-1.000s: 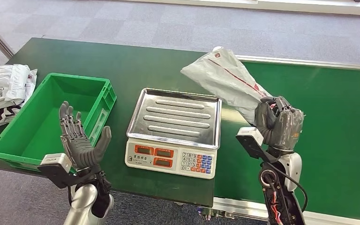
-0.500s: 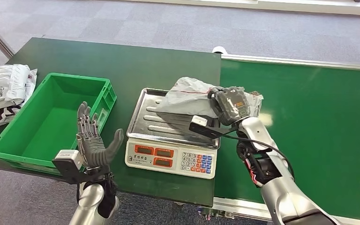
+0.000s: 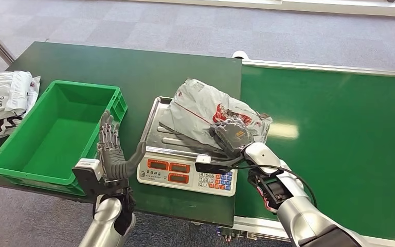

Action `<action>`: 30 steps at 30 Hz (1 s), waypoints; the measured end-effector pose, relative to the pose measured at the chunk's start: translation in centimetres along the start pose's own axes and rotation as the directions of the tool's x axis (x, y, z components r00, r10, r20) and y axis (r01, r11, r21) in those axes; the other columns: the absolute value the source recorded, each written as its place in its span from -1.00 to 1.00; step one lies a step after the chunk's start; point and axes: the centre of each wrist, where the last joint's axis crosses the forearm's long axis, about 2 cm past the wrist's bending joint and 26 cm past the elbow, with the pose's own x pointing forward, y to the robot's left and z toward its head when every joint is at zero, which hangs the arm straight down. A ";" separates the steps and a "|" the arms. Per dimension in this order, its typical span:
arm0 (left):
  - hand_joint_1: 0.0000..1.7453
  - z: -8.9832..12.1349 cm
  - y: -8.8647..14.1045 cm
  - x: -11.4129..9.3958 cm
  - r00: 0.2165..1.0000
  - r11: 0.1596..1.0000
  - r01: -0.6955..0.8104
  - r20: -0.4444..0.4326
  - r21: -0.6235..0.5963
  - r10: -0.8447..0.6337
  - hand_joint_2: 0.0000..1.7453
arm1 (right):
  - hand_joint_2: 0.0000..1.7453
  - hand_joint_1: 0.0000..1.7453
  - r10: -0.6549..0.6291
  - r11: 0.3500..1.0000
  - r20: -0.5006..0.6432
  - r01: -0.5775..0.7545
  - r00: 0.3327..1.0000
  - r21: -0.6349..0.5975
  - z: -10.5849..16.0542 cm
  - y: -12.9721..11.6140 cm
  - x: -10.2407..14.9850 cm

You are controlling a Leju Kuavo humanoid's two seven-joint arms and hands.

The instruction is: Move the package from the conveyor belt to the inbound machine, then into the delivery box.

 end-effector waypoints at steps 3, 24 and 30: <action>-1.00 -0.1 -0.2 -0.2 1.000 1.000 -0.003 -0.001 -0.013 0.003 1.00 | 1.00 1.00 -0.019 1.000 0.037 0.019 0.999 0.006 0.0 0.2 0.1; -1.00 -0.2 -0.1 -0.5 1.000 1.000 -0.018 -0.013 -0.007 0.018 1.00 | 1.00 -0.90 -0.146 0.941 0.088 0.166 0.985 -0.296 -0.1 -0.1 1.4; -1.00 -0.2 -0.1 -0.5 1.000 1.000 -0.022 -0.014 0.000 0.022 1.00 | 1.00 -1.00 -0.194 0.903 0.097 0.216 0.976 -0.371 0.1 -0.4 2.0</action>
